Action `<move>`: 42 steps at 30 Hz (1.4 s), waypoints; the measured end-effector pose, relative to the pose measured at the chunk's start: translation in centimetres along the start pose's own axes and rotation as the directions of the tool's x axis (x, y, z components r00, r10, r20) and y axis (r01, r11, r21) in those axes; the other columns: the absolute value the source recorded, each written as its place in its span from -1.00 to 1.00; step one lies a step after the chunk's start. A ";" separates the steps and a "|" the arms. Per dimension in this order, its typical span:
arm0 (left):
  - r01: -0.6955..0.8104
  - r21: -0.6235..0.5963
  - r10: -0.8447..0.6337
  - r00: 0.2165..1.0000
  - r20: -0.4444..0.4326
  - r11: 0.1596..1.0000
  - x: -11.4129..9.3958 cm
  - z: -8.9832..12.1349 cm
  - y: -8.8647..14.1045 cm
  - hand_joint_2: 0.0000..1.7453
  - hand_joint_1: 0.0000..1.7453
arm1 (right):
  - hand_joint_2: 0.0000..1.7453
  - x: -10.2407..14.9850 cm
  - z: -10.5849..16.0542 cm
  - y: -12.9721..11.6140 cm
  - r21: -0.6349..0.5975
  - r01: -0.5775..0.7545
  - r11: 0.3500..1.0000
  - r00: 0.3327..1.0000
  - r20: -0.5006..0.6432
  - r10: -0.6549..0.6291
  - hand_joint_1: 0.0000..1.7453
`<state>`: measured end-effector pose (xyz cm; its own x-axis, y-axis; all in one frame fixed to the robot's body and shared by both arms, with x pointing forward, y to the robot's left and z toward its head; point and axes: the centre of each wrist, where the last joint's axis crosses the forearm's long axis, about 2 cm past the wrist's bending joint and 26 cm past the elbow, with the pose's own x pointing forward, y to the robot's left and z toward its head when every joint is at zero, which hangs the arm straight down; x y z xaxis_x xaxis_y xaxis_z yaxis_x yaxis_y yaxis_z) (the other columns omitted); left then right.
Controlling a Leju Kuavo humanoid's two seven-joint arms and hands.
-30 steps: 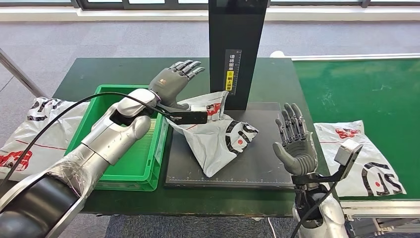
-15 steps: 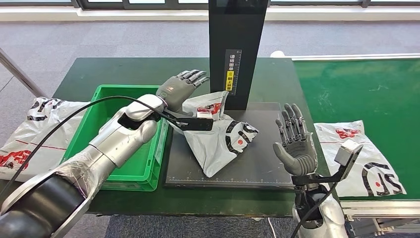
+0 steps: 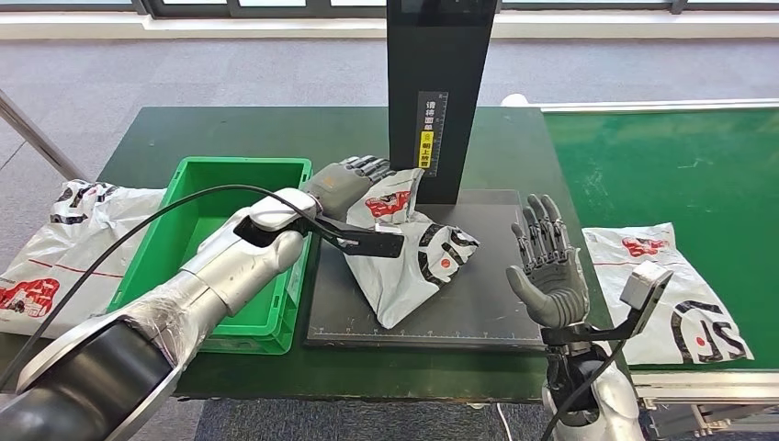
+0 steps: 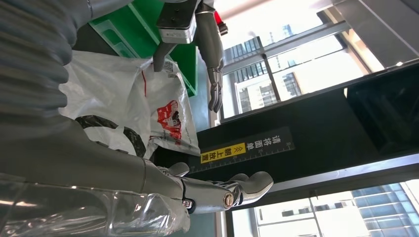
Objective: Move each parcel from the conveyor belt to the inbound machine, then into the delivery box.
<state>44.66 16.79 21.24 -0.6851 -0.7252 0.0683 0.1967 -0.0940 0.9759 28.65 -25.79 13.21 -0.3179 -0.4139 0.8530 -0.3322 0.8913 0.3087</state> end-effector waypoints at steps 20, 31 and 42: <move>-0.076 -0.143 0.068 0.996 -0.064 0.987 1.0 -0.7 -3.1 1.00 -1.00 | 1.00 0.0 0.1 0.0 -0.016 0.003 1.000 1.000 0.015 -0.003 -1.00; -0.099 -0.204 0.085 0.993 -0.077 0.974 1.5 -0.9 -4.1 1.00 0.64 | 1.00 0.0 0.0 -0.2 -0.020 0.006 1.000 1.000 0.021 -0.006 -1.00; -0.113 -0.226 0.100 0.993 -0.070 0.967 2.4 -1.3 -4.4 1.00 1.00 | 1.00 -0.2 0.1 -0.3 -0.033 0.006 0.999 1.000 0.030 -0.005 -1.00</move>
<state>43.10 14.57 16.86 -0.6113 -0.7770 0.1506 0.4266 -0.1632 0.8896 28.68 -25.99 12.95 -0.3428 -0.4236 0.8385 -0.3048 0.8944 0.3272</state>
